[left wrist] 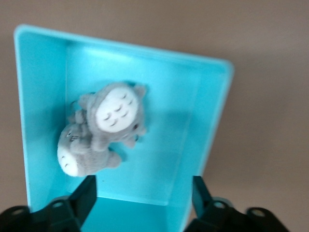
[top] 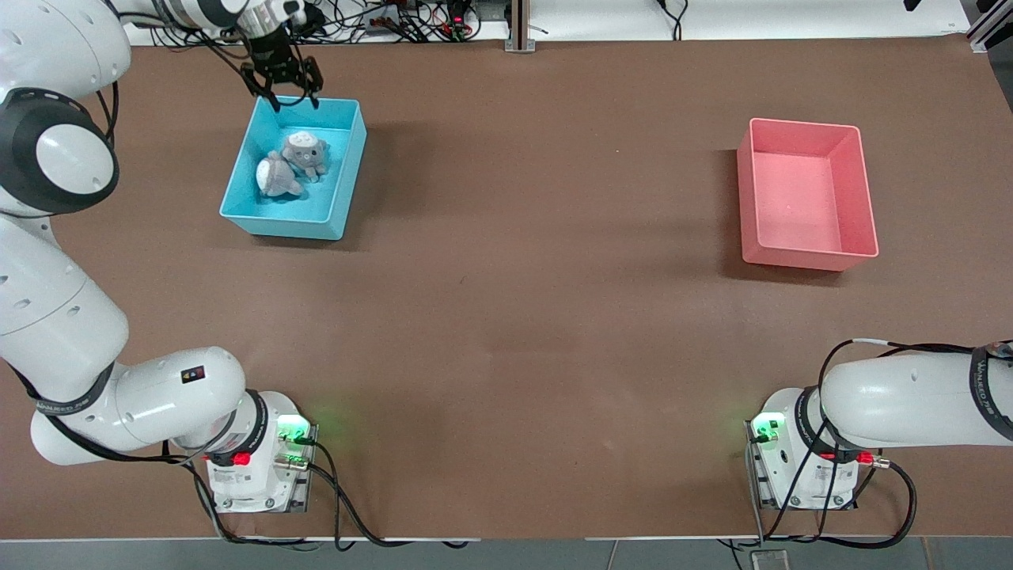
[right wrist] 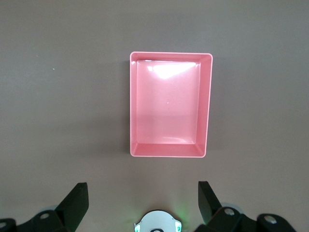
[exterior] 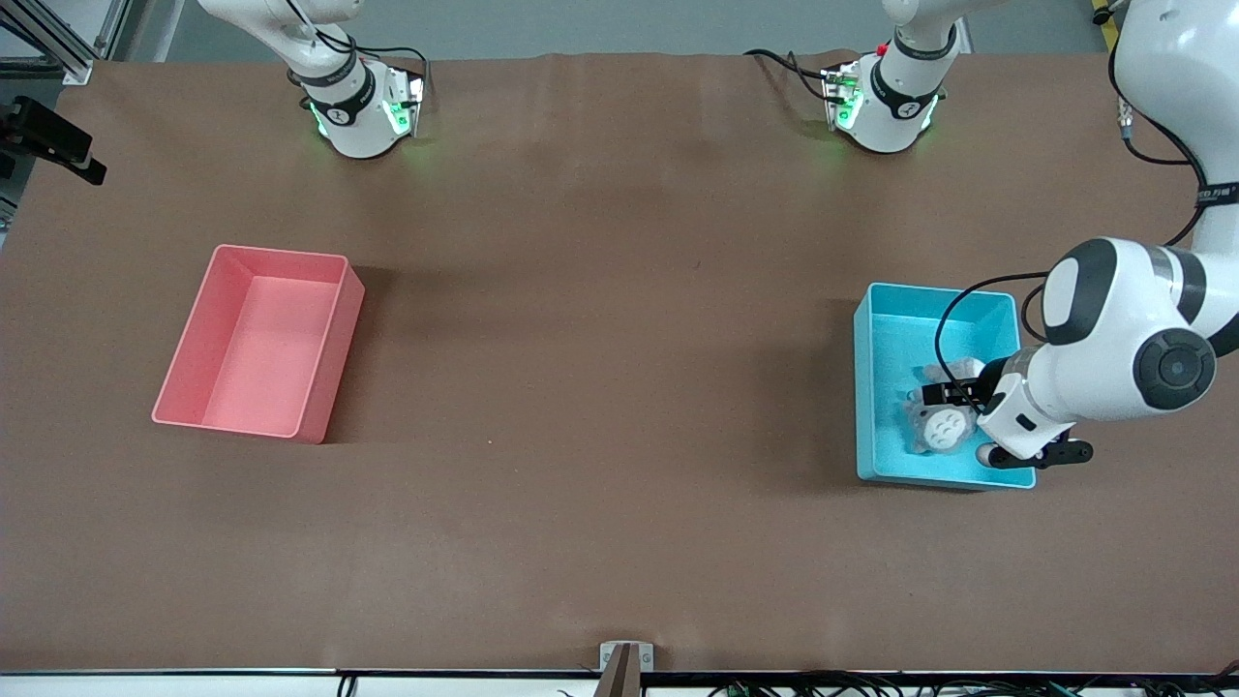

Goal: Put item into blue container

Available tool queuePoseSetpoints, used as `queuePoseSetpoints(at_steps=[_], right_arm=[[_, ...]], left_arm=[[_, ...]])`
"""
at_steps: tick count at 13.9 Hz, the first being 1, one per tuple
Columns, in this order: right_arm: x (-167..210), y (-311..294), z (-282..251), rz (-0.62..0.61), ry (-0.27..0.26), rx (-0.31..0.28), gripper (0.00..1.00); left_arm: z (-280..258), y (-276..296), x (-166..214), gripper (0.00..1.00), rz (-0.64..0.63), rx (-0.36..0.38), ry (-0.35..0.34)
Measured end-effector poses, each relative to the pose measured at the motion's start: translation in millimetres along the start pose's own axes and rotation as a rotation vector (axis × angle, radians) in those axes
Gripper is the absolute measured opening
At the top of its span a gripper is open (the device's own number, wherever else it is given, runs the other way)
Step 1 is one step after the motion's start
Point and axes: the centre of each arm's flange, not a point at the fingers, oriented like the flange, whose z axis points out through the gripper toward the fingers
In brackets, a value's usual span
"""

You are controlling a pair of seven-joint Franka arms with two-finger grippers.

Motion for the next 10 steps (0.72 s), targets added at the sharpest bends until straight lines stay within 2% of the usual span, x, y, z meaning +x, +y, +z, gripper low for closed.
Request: queuePoseSetpoints(at_steps=[1, 4, 8, 10], right_arm=[[0, 0, 0, -0.011, 0.0, 0.0, 1.0], [0, 0, 0, -0.015, 0.0, 0.0, 1.0], [0, 3, 0, -0.01, -0.001, 0.001, 1.0], [0, 3, 0, -0.009, -0.002, 0.001, 1.0]], left_arm=[[-29, 9, -5, 1.0, 0.004, 0.002, 0.031], [-114, 4, -22, 1.0, -0.01, 0.022, 0.092], [-174, -11, -50, 1.0, 0.019, 0.061, 0.122], [-201, -8, -71, 1.0, 0.098, 0.089, 0.14]])
